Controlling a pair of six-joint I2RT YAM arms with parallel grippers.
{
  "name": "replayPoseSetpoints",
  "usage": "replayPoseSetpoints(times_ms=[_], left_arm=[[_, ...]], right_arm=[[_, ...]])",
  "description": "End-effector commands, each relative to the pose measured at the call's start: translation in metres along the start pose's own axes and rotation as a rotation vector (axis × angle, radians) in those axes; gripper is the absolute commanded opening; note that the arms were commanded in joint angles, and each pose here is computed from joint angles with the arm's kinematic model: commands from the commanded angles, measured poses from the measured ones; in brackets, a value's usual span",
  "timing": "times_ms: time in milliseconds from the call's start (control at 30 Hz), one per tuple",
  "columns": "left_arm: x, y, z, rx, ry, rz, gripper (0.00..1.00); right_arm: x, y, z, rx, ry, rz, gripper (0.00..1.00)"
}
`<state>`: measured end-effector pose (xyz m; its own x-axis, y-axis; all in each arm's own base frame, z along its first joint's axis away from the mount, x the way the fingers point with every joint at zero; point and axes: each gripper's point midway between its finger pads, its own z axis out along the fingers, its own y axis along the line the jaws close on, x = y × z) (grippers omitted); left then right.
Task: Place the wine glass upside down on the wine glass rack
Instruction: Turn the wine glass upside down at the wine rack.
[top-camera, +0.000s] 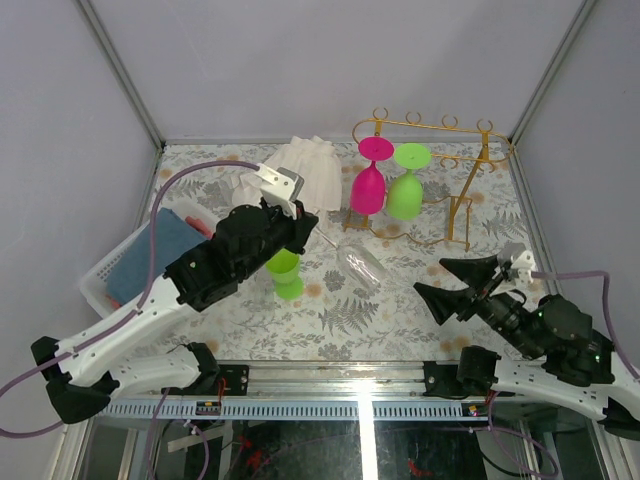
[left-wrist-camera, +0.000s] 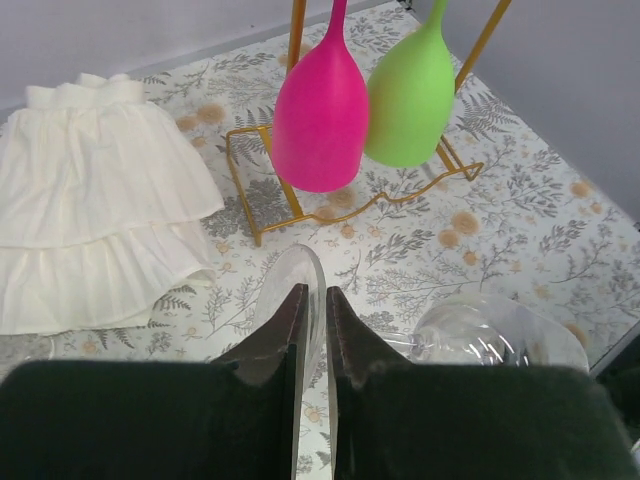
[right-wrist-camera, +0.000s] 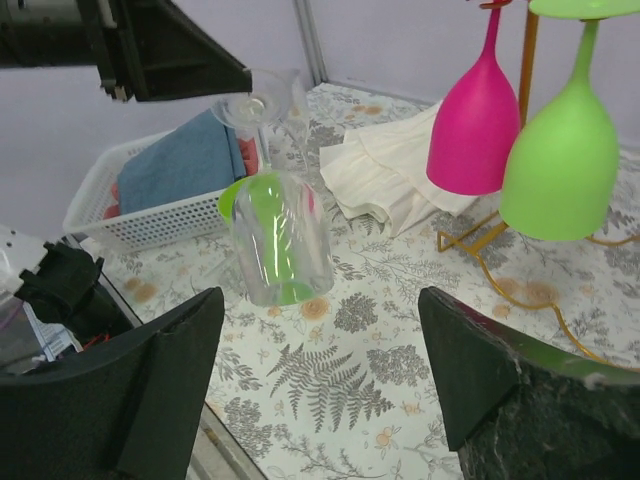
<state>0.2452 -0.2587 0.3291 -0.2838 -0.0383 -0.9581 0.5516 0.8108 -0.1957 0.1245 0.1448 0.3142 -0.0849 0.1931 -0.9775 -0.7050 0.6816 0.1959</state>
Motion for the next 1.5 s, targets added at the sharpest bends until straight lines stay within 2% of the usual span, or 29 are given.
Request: replayPoseSetpoints(times_ms=[0,167,467,633,767,967,1167,1467], left_arm=[[-0.032,-0.004,-0.002,0.019,-0.079,0.083,0.0],[-0.03,-0.025,-0.003,0.105,-0.075,0.155,0.0],[-0.021,-0.061,-0.007,0.273,-0.057,0.23,0.0],[-0.02,-0.074,-0.01,0.335,-0.054,0.255,0.0],[-0.019,-0.082,-0.013,0.368,-0.056,0.275,0.0],[-0.017,-0.089,-0.014,0.391,-0.051,0.302,0.0],[-0.021,-0.091,-0.015,0.391,-0.056,0.32,0.0],[-0.021,-0.091,-0.014,0.373,-0.058,0.328,0.0]], right_arm=[[-0.001,-0.01,0.003,0.135,0.157,0.041,0.83],[-0.007,0.007,0.022,0.155,0.268,0.063,0.72],[-0.014,0.058,0.059,0.036,0.406,0.098,0.69],[-0.007,0.066,0.08,-0.014,0.451,0.133,0.67],[0.0,0.056,0.096,-0.09,0.468,0.253,0.6],[0.017,0.064,0.115,-0.221,0.508,0.35,0.56],[0.034,0.066,0.118,-0.25,0.521,0.377,0.54],[0.045,0.065,0.114,-0.253,0.522,0.374,0.45]])
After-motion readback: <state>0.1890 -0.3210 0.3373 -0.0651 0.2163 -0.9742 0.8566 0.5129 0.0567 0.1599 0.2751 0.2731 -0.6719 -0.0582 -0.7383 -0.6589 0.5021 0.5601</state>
